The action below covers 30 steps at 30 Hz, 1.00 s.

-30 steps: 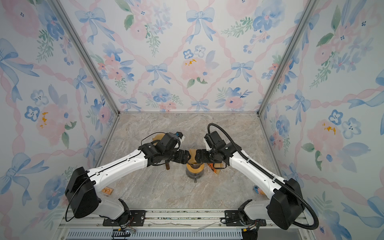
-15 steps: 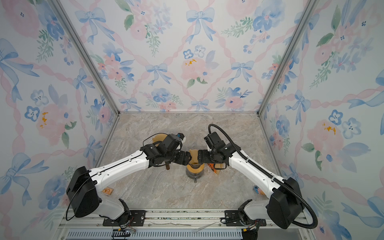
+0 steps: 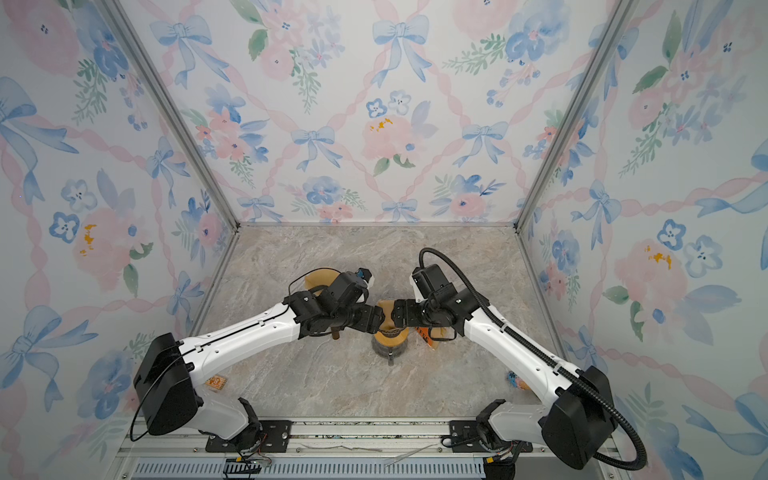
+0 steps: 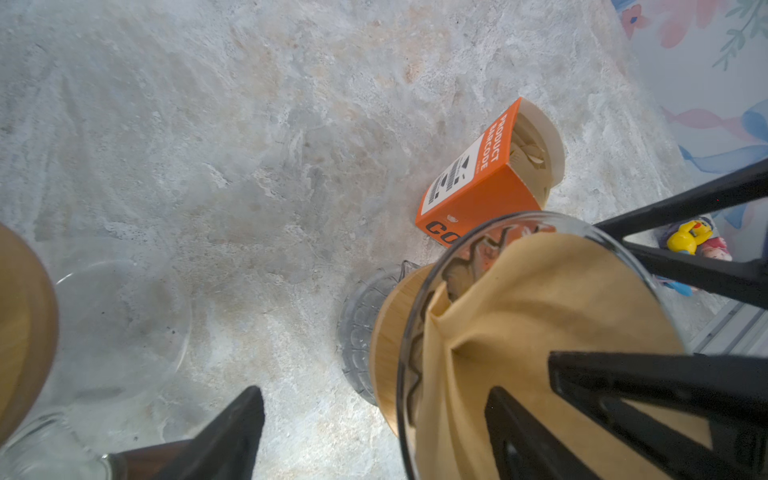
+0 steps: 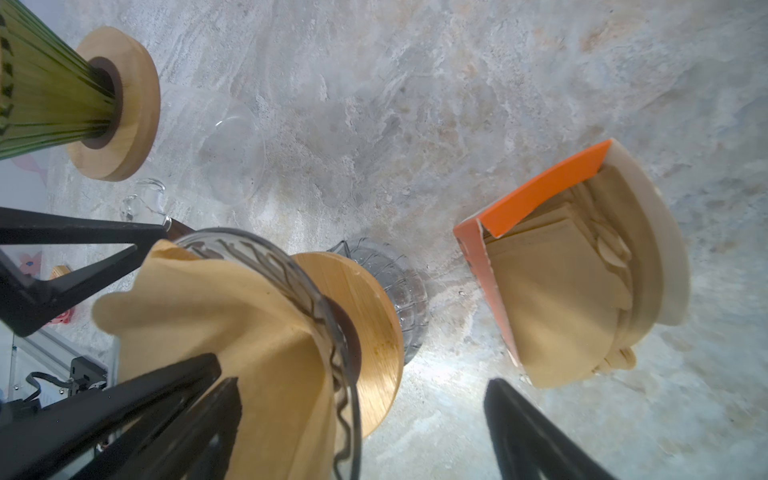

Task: Place the coffee filter in the dripper
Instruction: 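Adjust the filter with the right gripper while the left gripper holds the dripper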

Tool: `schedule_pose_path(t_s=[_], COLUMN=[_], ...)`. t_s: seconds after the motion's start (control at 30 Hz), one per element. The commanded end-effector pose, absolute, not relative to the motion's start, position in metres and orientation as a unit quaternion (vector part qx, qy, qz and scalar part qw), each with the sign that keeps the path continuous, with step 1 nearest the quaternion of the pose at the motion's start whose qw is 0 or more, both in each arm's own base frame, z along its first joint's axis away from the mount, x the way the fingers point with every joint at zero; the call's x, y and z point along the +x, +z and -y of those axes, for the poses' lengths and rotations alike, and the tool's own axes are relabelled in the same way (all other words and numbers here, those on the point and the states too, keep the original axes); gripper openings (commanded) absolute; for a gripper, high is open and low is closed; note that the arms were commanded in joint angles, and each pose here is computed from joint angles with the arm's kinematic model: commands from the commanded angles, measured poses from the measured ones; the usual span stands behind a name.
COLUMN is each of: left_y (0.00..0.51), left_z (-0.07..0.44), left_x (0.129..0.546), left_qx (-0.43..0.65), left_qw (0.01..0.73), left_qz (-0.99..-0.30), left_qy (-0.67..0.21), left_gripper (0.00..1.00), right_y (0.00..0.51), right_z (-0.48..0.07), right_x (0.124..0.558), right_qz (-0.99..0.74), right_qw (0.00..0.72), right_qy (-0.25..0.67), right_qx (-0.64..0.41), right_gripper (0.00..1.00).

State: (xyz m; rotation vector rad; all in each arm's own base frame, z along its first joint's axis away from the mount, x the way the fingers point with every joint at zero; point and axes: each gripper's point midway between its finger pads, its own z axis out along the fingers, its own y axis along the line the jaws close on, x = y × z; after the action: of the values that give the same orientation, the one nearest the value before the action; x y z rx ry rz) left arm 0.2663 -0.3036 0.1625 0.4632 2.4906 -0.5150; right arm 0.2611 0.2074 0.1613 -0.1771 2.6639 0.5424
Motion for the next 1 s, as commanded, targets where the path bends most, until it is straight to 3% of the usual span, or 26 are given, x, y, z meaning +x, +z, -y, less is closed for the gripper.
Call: schedule_pose_path(t_s=[0.0,0.5,0.97], left_y=[0.159,0.162,0.168], left_z=[0.3,0.297,0.298], left_x=[0.264,0.263,0.264], left_qx=[0.17,0.167,0.159], left_qw=[0.276,0.28,0.282], left_qz=[-0.929,-0.928,-0.927], left_qy=[-0.18,-0.181,-0.19], left_gripper=[0.86,0.86,0.86], right_y=[0.151,0.135,0.161], right_z=[-0.203,-0.181,-0.21], right_x=[0.263,0.257,0.263], right_qz=[-0.963,-0.972,-0.954], right_qw=[0.193,0.194,0.211], right_qy=[0.178,0.131,0.206], right_qx=[-0.053,-0.029,-0.059], right_gripper=[0.94,0.94,0.94])
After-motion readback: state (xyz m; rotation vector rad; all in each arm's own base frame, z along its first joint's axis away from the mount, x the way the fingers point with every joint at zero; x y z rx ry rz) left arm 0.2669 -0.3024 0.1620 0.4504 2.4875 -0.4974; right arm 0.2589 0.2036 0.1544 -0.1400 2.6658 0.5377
